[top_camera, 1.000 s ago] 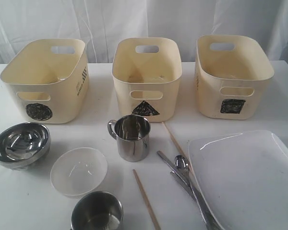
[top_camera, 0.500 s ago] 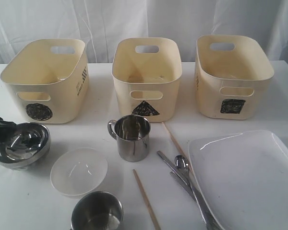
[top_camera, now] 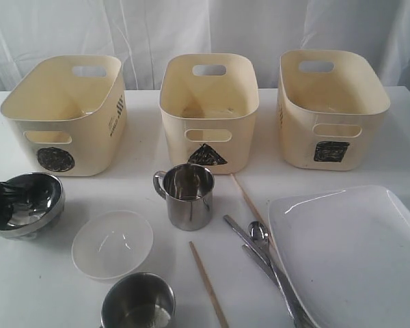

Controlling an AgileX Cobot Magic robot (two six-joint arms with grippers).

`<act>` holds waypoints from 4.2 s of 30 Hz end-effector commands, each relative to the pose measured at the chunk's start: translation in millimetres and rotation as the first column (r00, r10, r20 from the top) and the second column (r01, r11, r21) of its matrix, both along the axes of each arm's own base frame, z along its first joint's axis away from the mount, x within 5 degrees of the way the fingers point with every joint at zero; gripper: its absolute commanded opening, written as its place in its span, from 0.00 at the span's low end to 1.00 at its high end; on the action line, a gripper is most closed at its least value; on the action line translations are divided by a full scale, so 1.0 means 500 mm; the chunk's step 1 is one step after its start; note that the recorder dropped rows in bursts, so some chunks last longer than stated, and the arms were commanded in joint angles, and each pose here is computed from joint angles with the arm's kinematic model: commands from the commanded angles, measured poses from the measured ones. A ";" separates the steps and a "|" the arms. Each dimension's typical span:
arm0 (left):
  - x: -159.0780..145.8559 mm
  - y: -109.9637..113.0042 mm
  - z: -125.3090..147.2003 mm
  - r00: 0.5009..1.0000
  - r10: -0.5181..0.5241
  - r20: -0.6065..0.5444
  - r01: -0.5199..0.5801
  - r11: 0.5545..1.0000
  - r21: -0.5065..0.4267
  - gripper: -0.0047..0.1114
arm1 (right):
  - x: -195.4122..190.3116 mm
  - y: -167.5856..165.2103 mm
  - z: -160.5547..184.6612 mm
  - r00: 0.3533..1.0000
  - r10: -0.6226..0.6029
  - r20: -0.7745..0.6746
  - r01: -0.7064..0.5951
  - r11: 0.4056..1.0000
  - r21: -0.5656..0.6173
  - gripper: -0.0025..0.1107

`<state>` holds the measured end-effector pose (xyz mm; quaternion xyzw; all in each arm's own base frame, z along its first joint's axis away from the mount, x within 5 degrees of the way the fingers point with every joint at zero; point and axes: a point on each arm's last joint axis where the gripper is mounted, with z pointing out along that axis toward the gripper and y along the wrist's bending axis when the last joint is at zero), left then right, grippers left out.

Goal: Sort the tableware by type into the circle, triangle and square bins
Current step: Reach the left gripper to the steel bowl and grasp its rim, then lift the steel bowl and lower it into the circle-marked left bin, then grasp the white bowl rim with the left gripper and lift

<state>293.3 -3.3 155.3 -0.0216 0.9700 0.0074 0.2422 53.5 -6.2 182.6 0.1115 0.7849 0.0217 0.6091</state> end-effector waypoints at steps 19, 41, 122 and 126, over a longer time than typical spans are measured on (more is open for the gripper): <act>-0.043 0.003 0.091 0.999 0.033 0.002 -0.033 0.999 0.000 0.04 | 0.000 0.000 0.000 1.000 -0.003 0.011 0.003 1.000 0.002 0.02; -0.002 -0.016 0.416 0.341 -0.024 0.940 0.102 0.995 -0.011 0.04 | 0.000 0.000 0.000 1.000 -0.003 0.011 0.003 1.000 0.002 0.02; -0.071 -0.157 0.031 0.970 -0.238 -0.045 0.168 0.796 -0.582 0.50 | 0.000 0.000 0.000 1.000 -0.006 0.012 0.006 1.000 0.014 0.02; -0.066 -0.198 -0.013 0.957 -0.287 -0.053 0.215 0.818 -0.534 0.50 | 0.000 0.000 0.000 1.000 -0.006 0.012 0.006 1.000 0.014 0.02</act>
